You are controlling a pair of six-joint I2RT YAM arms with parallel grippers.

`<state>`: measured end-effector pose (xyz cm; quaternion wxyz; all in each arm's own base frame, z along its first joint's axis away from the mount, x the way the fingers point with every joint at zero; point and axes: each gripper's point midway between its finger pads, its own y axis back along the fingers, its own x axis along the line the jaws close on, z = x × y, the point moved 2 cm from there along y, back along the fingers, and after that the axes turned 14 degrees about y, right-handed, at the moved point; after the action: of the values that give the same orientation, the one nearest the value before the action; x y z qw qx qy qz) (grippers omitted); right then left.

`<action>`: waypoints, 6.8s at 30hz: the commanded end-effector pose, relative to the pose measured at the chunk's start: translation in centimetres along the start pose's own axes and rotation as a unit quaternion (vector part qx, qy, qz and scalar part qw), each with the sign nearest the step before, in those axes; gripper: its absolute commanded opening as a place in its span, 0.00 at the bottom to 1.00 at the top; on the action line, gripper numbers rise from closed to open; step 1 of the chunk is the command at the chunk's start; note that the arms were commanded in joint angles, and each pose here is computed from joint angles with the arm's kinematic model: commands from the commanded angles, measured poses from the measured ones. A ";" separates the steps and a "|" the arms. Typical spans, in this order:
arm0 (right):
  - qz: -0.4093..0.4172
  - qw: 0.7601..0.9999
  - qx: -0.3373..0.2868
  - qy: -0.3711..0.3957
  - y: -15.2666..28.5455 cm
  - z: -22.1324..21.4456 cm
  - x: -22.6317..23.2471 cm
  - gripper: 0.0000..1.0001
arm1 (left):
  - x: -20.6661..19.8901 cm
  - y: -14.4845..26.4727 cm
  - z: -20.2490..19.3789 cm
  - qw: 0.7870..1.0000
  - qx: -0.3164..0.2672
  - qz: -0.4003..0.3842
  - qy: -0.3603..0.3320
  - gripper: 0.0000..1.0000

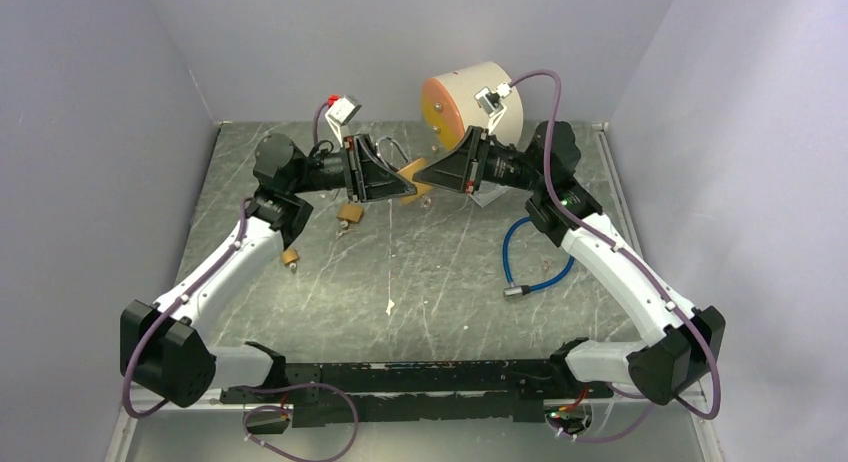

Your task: Unlock with the key

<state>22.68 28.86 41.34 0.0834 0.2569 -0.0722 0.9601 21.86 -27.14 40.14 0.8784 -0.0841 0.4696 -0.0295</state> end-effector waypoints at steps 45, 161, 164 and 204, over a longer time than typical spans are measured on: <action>0.011 0.979 0.202 0.026 -0.3 -8.2 -3.2 0.00 | 10.6 7.7 -5.8 0.931 0.065 0.342 0.114 0.31; -0.652 0.658 0.304 -0.223 18.1 -28.9 -26.6 0.00 | 16.4 9.5 -7.3 0.855 -0.048 0.510 0.079 0.66; -0.626 0.677 0.325 -0.213 15.0 -30.2 -26.0 0.00 | 16.3 10.0 -7.3 0.847 -0.055 0.522 0.079 0.66; -0.494 0.801 0.303 -0.148 3.1 -23.7 -21.0 0.16 | 20.5 8.4 -11.0 0.866 -0.130 0.448 0.181 0.61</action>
<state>27.43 28.32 12.18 0.4349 0.4758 0.2751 0.7133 23.01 -23.75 15.56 0.6899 0.0508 0.6190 0.3718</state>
